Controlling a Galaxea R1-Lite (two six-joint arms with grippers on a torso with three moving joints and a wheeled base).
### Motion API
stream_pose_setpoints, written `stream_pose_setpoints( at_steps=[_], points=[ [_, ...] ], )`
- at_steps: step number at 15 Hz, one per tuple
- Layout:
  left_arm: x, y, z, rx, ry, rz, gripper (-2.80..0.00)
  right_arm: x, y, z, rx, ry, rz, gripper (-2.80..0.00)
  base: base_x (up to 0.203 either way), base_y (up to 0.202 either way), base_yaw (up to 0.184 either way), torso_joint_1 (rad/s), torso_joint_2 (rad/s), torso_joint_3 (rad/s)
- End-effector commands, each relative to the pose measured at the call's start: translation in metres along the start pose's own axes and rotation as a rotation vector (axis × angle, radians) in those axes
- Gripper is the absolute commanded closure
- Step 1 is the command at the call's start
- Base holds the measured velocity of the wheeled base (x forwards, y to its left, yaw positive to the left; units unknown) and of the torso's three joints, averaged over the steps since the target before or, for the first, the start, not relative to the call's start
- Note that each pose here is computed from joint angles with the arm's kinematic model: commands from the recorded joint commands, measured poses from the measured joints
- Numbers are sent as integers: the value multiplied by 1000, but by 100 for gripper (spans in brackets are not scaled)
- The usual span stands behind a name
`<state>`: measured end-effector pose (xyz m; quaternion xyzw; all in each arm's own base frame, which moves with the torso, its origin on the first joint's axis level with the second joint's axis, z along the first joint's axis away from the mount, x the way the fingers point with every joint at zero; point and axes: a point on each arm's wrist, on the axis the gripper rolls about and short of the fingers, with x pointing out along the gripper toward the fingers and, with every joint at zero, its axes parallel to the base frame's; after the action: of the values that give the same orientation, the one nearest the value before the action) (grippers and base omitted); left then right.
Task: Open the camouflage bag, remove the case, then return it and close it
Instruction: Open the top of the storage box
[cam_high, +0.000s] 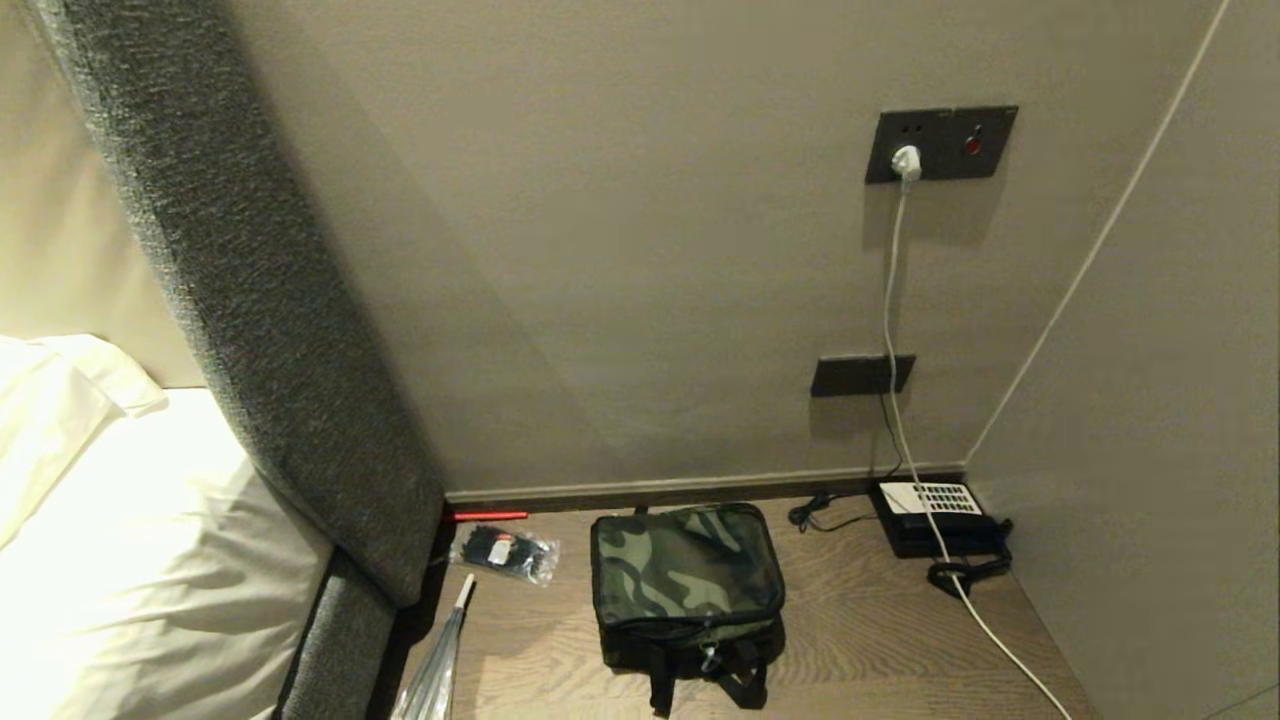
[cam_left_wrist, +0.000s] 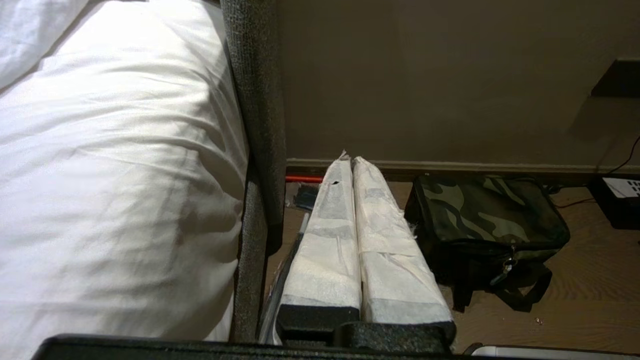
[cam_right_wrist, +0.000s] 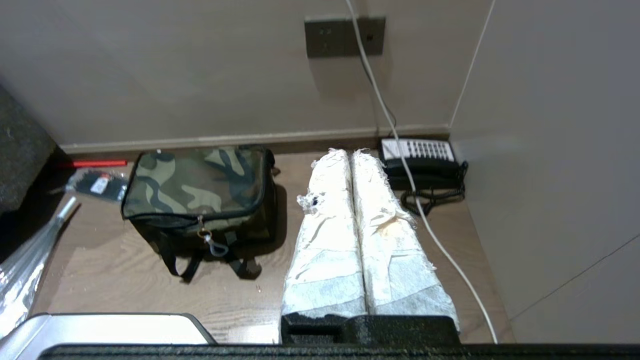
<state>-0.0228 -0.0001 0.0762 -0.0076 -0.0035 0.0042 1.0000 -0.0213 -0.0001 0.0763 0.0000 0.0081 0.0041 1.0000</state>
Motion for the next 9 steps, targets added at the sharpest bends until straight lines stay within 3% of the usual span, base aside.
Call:
stream_pose_setpoints(
  at_steps=[1,9],
  points=[
    [0,0,0,0,1,1,0,0,0,0,0,1,1,0,0,0,0,1,6,-201],
    [0,0,0,0,1,1,0,0,0,0,0,1,1,0,0,0,0,4,4,-196]
  ],
)
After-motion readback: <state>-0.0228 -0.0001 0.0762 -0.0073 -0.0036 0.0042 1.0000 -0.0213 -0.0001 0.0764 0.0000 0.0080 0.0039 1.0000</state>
